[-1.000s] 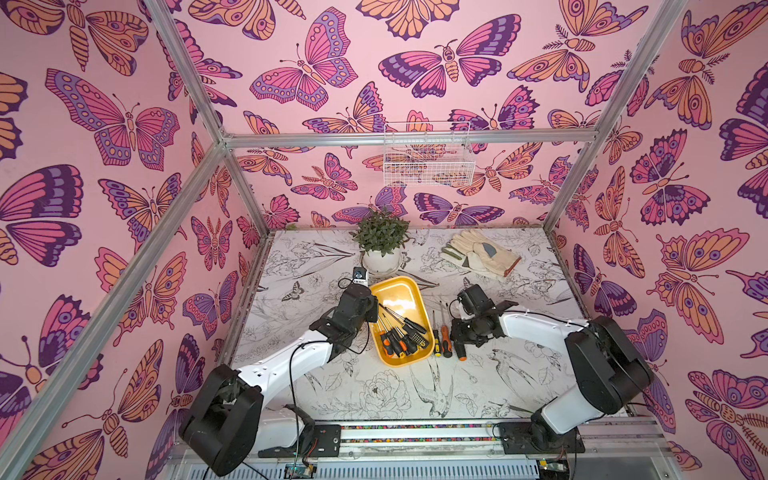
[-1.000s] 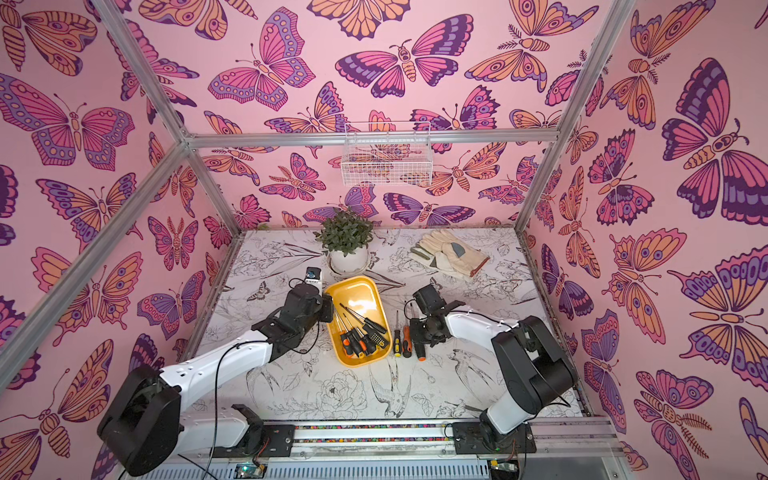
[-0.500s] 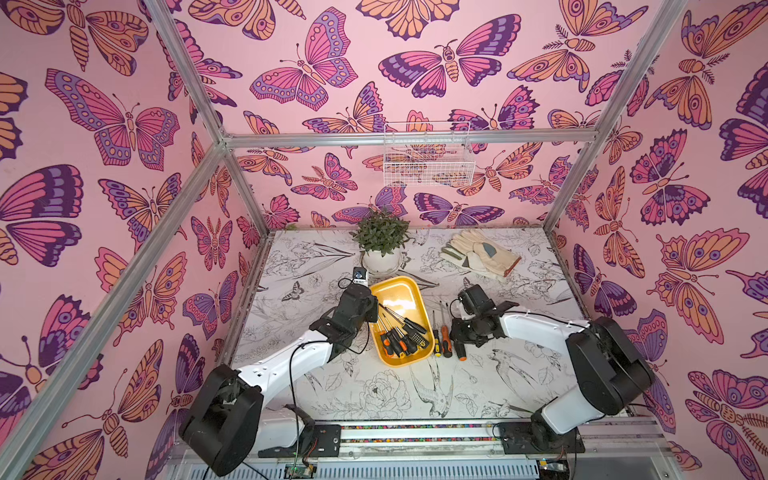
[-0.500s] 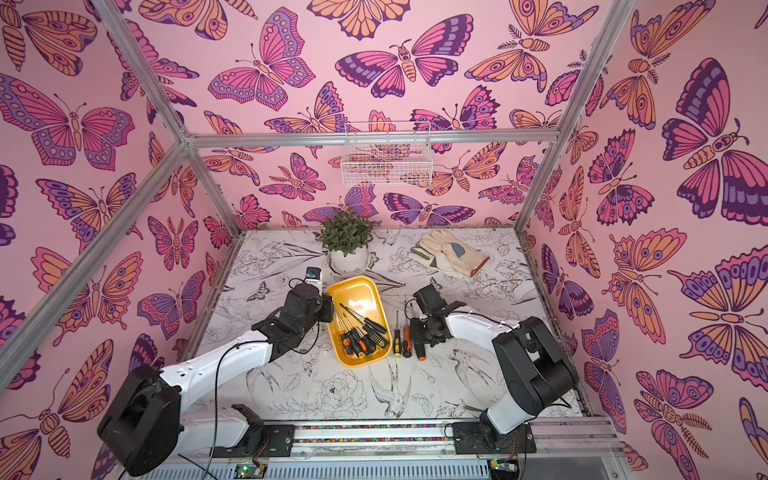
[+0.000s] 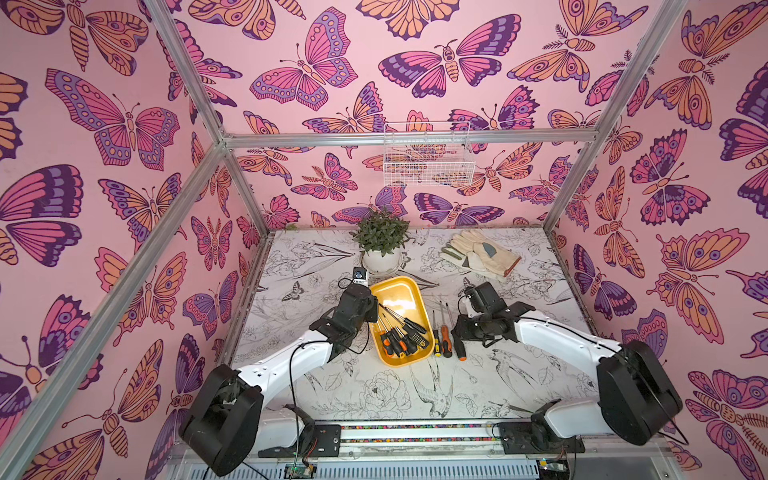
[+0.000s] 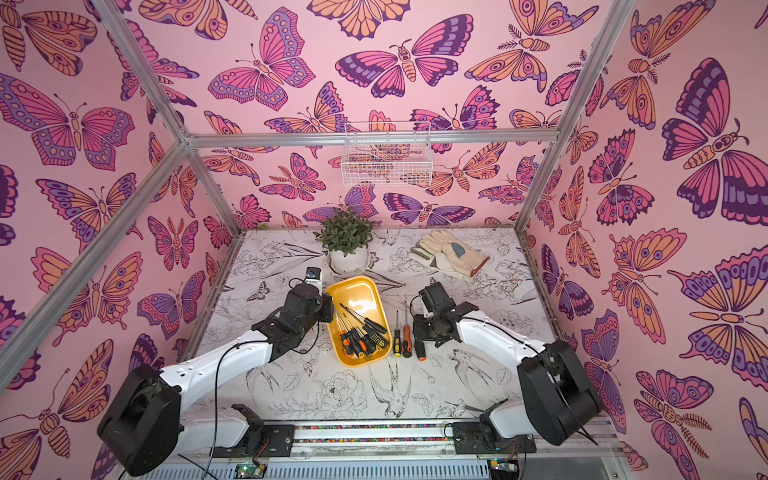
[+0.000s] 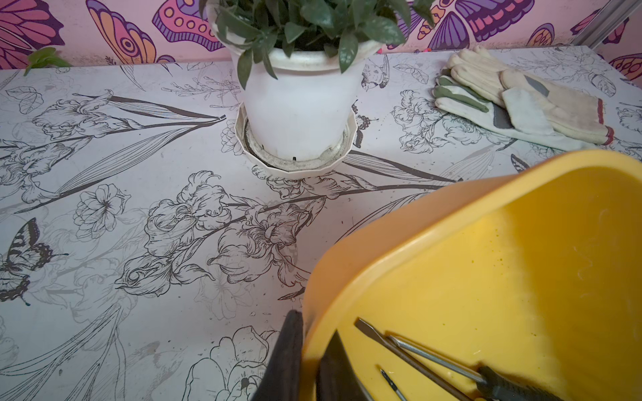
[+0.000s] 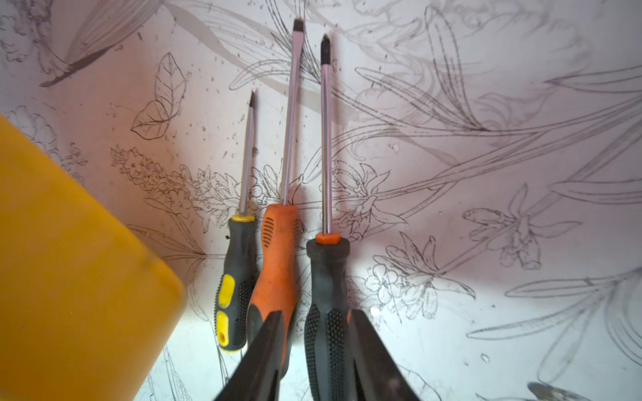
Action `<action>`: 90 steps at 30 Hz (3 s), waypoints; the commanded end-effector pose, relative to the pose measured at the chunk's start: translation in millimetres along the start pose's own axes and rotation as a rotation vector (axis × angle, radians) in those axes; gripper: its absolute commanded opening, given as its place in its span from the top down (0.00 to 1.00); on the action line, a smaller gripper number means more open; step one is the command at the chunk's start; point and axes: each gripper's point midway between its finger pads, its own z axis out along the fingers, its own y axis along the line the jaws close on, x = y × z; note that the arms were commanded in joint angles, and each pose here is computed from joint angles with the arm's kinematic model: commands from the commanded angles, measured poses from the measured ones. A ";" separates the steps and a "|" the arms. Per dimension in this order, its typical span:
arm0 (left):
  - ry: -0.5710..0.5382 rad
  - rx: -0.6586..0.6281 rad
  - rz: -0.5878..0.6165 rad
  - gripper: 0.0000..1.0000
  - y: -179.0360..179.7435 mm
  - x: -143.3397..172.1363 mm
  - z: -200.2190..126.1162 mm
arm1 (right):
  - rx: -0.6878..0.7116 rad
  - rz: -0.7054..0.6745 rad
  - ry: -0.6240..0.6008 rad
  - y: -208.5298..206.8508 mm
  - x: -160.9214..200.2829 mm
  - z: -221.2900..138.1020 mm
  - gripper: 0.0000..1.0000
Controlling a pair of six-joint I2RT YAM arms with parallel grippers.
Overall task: Take out the screwdriver from the storage box
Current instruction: Place the screwdriver at the center of the board, then pick up the screwdriver from the storage box.
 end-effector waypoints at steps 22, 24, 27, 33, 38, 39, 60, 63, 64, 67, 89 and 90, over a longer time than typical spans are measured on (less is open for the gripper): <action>0.037 0.024 0.042 1.00 -1.0 12.8 -7.6 | -0.005 -0.425 -0.095 145.6 -4.8 -41.0 0.64; 0.038 0.025 0.044 1.00 -1.5 13.1 -7.5 | 0.004 -0.444 -0.080 148.5 -4.4 -34.4 0.64; 0.034 0.026 0.044 1.00 -1.5 12.0 -8.2 | 0.023 -0.461 -0.049 148.5 -2.1 -20.6 0.65; 0.032 0.024 0.048 1.00 -0.6 11.6 -9.4 | 0.065 -0.488 -0.022 147.0 -3.3 -6.1 0.66; 0.033 0.026 0.049 1.00 -1.5 11.0 -9.1 | 0.112 -0.509 -0.011 146.0 -8.9 2.9 0.67; 0.034 0.029 0.048 1.00 -1.8 11.3 -9.1 | 0.124 -0.513 -0.012 145.5 -10.4 4.2 0.67; 0.046 0.034 0.048 1.00 -3.2 14.0 -7.3 | 0.202 -0.513 0.033 126.9 -13.7 35.3 0.68; 0.046 0.033 0.047 1.00 -2.9 14.4 -7.2 | 0.201 -0.514 0.042 126.3 -11.8 39.6 0.68; 0.047 0.032 0.048 1.00 -2.7 14.6 -7.2 | 0.199 -0.513 0.044 126.5 -11.2 40.5 0.68; 0.046 0.033 0.046 1.00 -2.9 14.1 -6.8 | 0.201 -0.514 0.049 125.8 -10.0 43.6 0.68; 0.050 0.039 0.043 1.00 -3.3 16.5 -7.5 | 0.289 -0.546 0.064 115.2 -13.5 67.4 0.68; 0.052 0.040 0.043 1.00 -3.6 16.9 -7.3 | 0.292 -0.548 0.065 115.0 -13.7 68.0 0.68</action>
